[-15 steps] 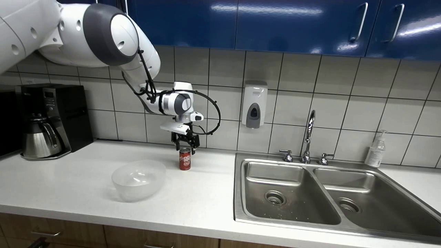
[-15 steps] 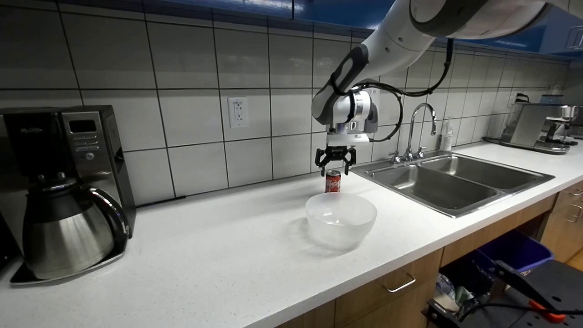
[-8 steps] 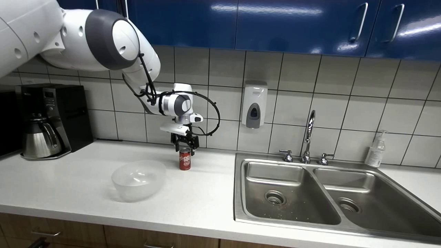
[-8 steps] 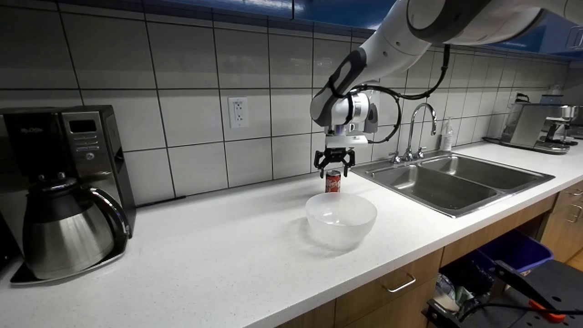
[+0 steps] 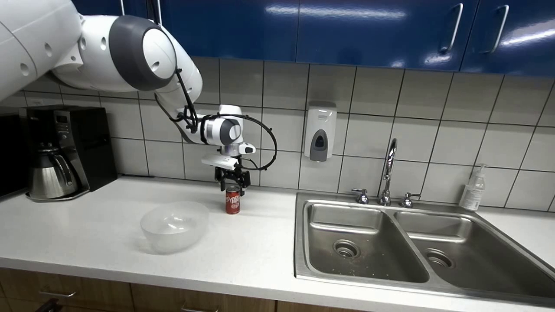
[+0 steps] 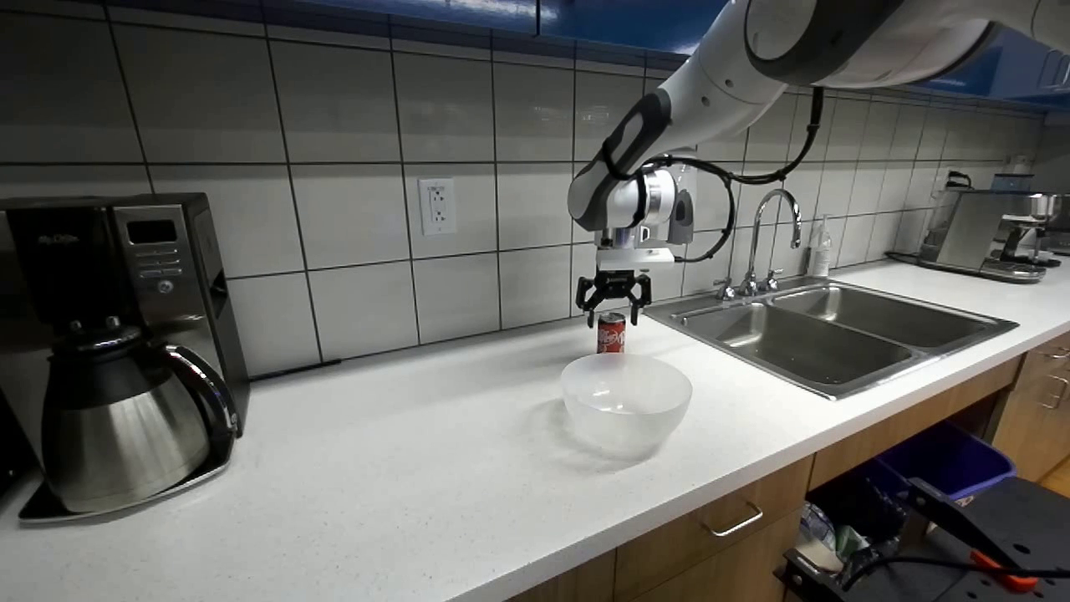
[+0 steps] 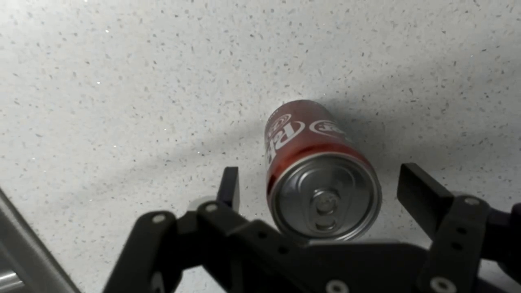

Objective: Place the soda can into the bowl

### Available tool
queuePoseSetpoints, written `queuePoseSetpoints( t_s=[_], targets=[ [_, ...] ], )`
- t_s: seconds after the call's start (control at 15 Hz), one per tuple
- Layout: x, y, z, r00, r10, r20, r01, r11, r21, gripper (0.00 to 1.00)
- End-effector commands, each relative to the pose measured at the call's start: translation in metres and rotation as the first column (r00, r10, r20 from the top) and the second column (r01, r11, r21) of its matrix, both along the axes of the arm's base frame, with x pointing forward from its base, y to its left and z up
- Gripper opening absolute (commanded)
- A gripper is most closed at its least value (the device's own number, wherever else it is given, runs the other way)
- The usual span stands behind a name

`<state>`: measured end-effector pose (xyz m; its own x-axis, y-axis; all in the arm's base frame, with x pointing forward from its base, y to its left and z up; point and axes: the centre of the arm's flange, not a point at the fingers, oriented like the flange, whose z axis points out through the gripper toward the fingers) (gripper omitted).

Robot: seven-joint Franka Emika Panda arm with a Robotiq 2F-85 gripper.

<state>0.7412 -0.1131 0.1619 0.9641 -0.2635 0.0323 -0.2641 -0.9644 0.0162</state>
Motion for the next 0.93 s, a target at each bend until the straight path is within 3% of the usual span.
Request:
queuePoseSetpoints(
  t_s=[0.0, 0.07, 0.2, 0.4, 0.47, 0.87],
  targets=[
    [0.0103, -0.0008, 0.0041, 1.0, 0.007, -0.023, -0.006, 1.0, 0.005, 1.0],
    [0.0105, -0.0009, 0.0042, 1.0, 0.009, -0.022, -0.009, 1.0, 0.004, 0.75],
    [0.0112, -0.0012, 0.0047, 1.0, 0.014, -0.018, -0.014, 1.0, 0.002, 0.66],
    [0.0133, -0.0015, 0.0048, 1.0, 0.028, 0.0, -0.028, 1.0, 0.002, 0.42],
    [0.0138, -0.0015, 0.0048, 1.0, 0.031, 0.004, -0.031, 1.0, 0.002, 0.38],
    [0.015, -0.0009, 0.0047, 1.0, 0.019, 0.003, -0.019, 1.0, 0.004, 0.38]
  ],
)
